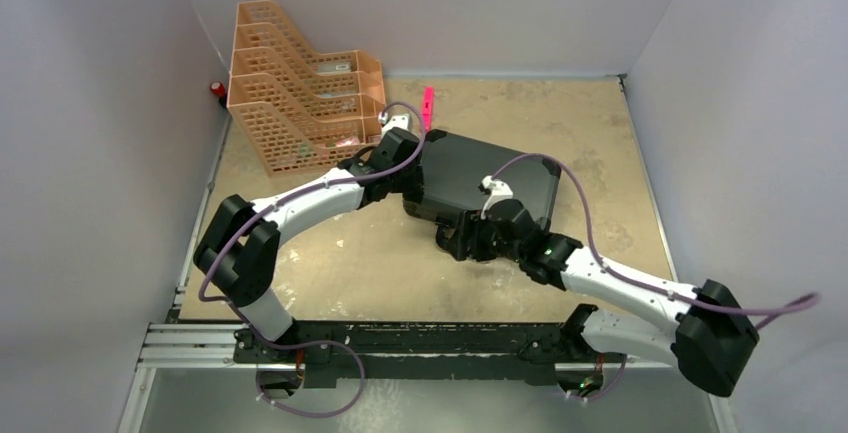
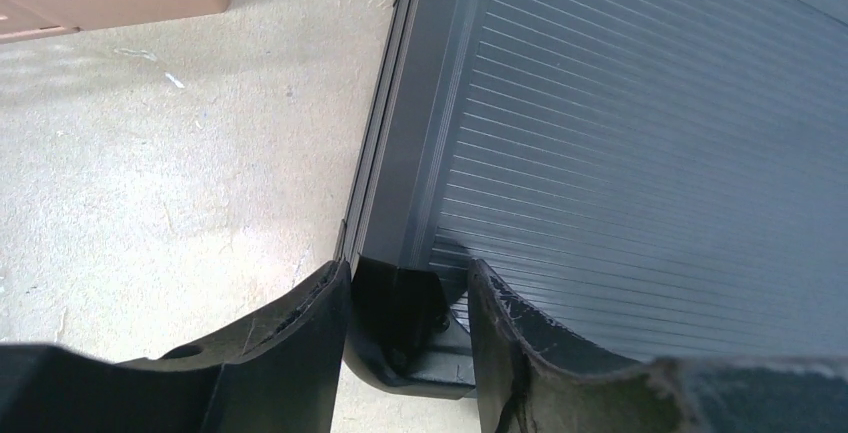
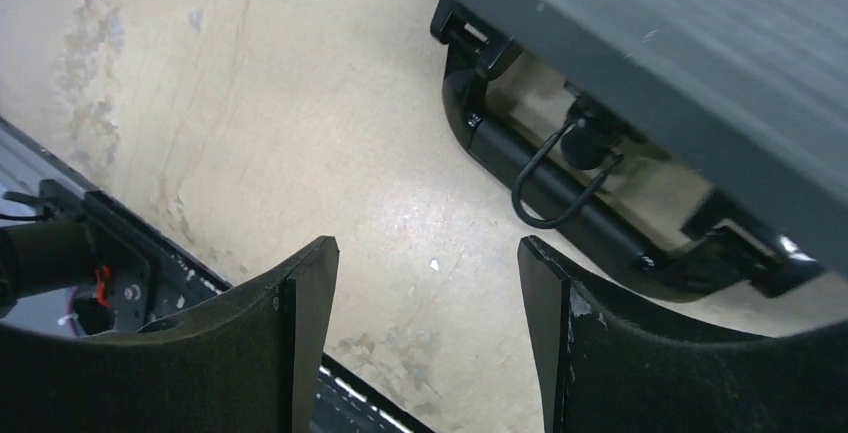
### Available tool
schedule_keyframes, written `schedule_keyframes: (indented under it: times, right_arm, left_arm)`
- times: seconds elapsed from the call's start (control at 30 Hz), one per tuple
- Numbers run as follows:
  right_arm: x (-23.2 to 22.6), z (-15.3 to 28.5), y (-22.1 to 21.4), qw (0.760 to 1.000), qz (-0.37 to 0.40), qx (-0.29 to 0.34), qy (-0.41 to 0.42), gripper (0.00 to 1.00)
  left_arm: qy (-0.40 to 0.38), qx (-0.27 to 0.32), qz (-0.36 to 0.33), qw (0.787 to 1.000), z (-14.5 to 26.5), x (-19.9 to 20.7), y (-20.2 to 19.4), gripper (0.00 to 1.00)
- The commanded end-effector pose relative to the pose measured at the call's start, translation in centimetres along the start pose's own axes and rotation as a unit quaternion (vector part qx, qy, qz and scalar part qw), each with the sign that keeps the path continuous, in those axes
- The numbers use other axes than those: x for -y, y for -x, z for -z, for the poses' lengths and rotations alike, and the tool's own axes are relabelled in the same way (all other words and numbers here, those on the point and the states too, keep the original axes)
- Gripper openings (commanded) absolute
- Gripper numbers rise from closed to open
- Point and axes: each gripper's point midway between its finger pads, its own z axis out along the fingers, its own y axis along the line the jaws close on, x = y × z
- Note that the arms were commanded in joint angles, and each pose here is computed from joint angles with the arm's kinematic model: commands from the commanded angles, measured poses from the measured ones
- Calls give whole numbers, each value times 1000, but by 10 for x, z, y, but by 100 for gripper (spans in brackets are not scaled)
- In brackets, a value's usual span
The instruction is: Pack up texas hold em set
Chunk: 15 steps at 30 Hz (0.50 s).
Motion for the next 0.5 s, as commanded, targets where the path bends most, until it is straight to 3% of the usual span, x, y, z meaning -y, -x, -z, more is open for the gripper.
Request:
schedule_keyframes:
  times: [0.0, 0.23, 0.47]
  right_arm:
    - [-8, -18, -5, 999, -19, 27, -27, 69]
    - [-2, -33, -48, 995, -29, -9, -97, 69]
    - [7, -37, -48, 990, -62, 12, -128, 69]
  left_arm:
    - [66, -60, -38, 995, -11, -41, -44, 43]
    - [64, -68, -44, 995, -13, -41, -48, 43]
    - [62, -68, -44, 995, -13, -40, -48, 43]
